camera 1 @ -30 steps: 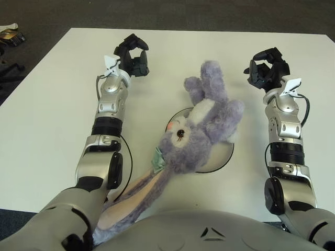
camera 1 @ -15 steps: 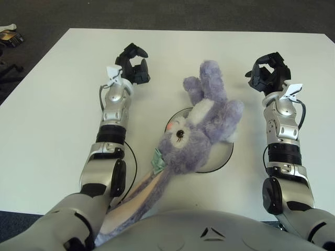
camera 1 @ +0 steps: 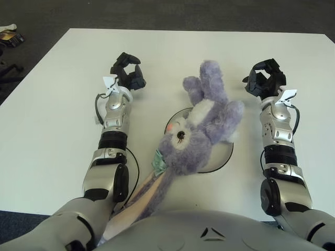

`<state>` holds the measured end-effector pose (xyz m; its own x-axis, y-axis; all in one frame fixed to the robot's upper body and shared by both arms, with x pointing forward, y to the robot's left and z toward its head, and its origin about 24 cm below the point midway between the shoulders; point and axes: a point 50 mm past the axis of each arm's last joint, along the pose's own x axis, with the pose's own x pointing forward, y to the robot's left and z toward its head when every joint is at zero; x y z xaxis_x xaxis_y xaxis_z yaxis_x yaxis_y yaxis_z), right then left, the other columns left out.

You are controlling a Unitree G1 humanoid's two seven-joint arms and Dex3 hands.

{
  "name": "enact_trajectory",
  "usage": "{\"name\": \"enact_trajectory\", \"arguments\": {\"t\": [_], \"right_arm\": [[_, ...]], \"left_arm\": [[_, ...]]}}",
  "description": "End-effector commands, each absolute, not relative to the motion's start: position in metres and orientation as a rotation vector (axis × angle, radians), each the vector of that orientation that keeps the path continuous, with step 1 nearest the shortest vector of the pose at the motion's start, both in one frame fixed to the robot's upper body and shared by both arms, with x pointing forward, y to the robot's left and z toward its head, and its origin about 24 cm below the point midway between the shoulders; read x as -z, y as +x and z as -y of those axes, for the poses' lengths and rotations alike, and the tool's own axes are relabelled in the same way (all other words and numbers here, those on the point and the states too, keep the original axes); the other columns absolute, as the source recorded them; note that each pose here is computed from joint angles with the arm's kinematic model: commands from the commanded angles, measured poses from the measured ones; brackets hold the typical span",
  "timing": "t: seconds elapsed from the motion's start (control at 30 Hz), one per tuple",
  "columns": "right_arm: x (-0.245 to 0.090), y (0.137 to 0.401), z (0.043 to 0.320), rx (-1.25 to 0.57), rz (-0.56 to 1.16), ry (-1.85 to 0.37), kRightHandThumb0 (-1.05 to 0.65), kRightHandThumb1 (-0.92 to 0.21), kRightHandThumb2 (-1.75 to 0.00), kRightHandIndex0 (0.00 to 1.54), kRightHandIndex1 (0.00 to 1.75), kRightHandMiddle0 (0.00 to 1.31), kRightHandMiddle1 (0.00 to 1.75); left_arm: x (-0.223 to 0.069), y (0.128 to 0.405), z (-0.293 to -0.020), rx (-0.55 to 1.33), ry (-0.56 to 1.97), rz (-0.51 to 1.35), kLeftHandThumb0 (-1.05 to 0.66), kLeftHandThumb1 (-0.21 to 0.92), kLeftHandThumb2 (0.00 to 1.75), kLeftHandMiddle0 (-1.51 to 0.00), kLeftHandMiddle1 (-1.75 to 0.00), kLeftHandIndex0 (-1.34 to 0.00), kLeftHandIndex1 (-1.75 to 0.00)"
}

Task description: Put the doll into the plate.

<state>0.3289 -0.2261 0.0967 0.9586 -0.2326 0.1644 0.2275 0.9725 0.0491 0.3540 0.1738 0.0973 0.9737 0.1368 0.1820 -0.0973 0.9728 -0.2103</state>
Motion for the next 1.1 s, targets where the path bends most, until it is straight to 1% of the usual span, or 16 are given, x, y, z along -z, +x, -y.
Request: {"name": "enact_trajectory", "arguments": {"t": [0.0,0.03,0.13,0.3,0.4,0.67,0.9,1.07], "right_arm": [[-0.084,0.327,0.226,0.251,0.093,0.069,-0.01,-0.24,-1.36,0.71,1.57,0.48,1.75],[-0.083,0.327,0.226,0.255,0.080,0.076,-0.01,-0.18,-1.44,0.75,1.60,0.52,1.75],[-0.080,0.327,0.224,0.287,0.048,0.124,-0.01,-0.13,-1.50,0.77,1.63,0.55,1.75],[-0.079,0.327,0.221,0.331,0.027,0.209,-0.01,0.00,-1.67,0.84,1.70,0.65,1.75],[-0.079,0.327,0.219,0.333,0.027,0.232,-0.01,0.04,-1.72,0.86,1.73,0.68,1.74],[-0.077,0.323,0.217,0.315,0.045,0.250,-0.01,0.09,-1.74,0.88,1.75,0.76,1.66],[-0.075,0.318,0.214,0.313,0.061,0.319,-0.01,0.08,-1.75,0.88,1.75,0.73,1.70],[-0.071,0.316,0.211,0.277,0.058,0.345,-0.01,0.07,-1.75,0.88,1.75,0.72,1.71]], "left_arm": [[-0.091,0.346,-0.176,-0.152,-0.226,0.194,-0.52,0.21,1.45,-1.39,-1.75,-0.70,-1.75],[-0.089,0.344,-0.177,-0.156,-0.229,0.194,-0.52,0.21,1.45,-1.39,-1.75,-0.70,-1.75],[-0.086,0.340,-0.176,-0.174,-0.237,0.193,-0.52,0.21,1.45,-1.39,-1.75,-0.70,-1.75],[-0.080,0.333,-0.175,-0.212,-0.241,0.179,-0.53,0.19,1.47,-1.40,-1.75,-0.72,-1.75],[-0.077,0.329,-0.174,-0.225,-0.231,0.170,-0.53,0.19,1.48,-1.40,-1.75,-0.72,-1.75],[-0.073,0.321,-0.174,-0.243,-0.207,0.144,-0.54,0.18,1.49,-1.40,-1.75,-0.73,-1.75],[-0.070,0.313,-0.176,-0.242,-0.196,0.129,-0.54,0.17,1.50,-1.38,-1.75,-0.74,-1.75],[-0.068,0.307,-0.175,-0.242,-0.191,0.123,-0.54,0.17,1.50,-1.36,-1.75,-0.74,-1.75]]}}
